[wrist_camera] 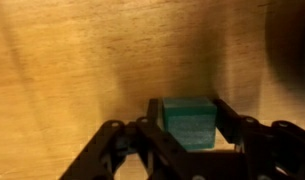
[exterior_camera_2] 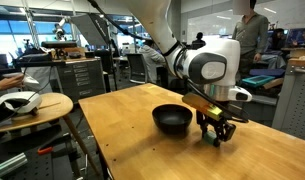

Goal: Put the green block into the black bowl

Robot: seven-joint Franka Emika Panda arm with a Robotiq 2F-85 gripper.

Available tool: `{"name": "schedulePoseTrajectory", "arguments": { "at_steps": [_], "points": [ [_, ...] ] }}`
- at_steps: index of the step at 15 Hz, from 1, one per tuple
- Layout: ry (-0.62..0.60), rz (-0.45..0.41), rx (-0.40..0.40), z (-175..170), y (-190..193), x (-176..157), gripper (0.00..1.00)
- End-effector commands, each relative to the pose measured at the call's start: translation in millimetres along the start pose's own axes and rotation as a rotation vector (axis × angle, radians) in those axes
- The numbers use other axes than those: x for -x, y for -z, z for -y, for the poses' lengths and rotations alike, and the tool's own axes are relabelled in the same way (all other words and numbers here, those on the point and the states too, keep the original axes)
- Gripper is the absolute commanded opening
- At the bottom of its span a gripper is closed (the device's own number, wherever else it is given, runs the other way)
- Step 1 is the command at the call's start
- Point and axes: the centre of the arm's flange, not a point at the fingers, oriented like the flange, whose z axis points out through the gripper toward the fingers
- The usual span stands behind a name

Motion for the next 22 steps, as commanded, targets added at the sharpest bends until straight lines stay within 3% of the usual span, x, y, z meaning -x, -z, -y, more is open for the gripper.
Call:
{"name": "schedulePoseTrajectory", "arguments": {
  "at_steps": [1, 2, 12, 22],
  "points": [
    [0.003, 0.009, -0.031, -9, 0, -9, 0.28],
    [-0.002, 0.007, -0.031, -10, 3, -8, 0.21],
    [-0.022, -0.008, -0.028, 6, 50, 20, 0.21],
    [0.010, -0.010, -0.031, 67, 125, 40, 0.21]
  ]
}}
